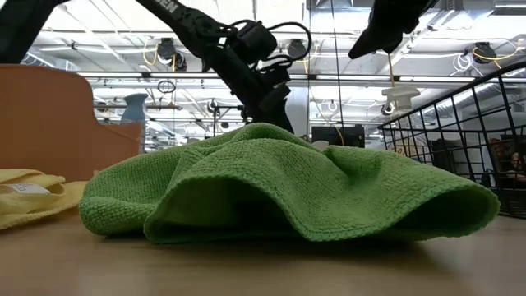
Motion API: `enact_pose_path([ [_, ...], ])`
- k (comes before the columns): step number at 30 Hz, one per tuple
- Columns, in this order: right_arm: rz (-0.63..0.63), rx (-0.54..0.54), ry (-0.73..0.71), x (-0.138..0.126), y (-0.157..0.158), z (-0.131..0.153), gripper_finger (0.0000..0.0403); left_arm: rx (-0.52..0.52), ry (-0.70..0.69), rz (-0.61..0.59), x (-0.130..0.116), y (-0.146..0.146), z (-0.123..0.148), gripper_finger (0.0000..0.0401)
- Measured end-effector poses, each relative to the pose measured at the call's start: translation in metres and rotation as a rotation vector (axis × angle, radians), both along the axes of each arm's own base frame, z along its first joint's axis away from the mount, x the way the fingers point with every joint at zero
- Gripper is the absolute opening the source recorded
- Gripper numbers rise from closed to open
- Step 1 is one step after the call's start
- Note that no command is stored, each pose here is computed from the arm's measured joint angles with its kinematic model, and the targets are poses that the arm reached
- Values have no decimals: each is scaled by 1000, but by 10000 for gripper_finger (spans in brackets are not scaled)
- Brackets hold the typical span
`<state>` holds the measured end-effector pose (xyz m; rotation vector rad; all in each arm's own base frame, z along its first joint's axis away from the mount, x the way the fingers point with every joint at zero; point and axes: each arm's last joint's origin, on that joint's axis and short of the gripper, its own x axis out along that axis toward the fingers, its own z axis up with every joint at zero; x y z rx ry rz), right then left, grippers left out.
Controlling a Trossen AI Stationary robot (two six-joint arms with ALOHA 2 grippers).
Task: Sort microfiber towel by color & place in baskets
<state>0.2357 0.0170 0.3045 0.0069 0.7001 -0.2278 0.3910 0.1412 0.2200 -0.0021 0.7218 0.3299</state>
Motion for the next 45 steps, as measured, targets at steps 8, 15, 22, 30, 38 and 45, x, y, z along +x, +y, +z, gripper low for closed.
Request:
enact_pose_path([
  [8, -1, -2, 0, 0, 0, 0, 0, -1, 39, -51, 2, -18, 0, 199],
  [15, -103, -92, 1, 2, -5, -1, 0, 20, 62, -84, 4, -35, 3, 199],
  [22, -125, -182, 44, 15, -20, -24, 0, 9, 43, -38, -17, -44, 42, 198],
  [30, -61, -69, 1, 50, -72, -48, 32, 19, -36, -44, -61, -55, 72, 198],
  [38, -111, -45, 88, 68, -116, -82, 139, -6, -115, -21, -93, -65, 54, 198],
  [45, -89, -87, 125, 81, -129, -90, 220, -41, -141, 9, -109, -70, 36, 198],
])
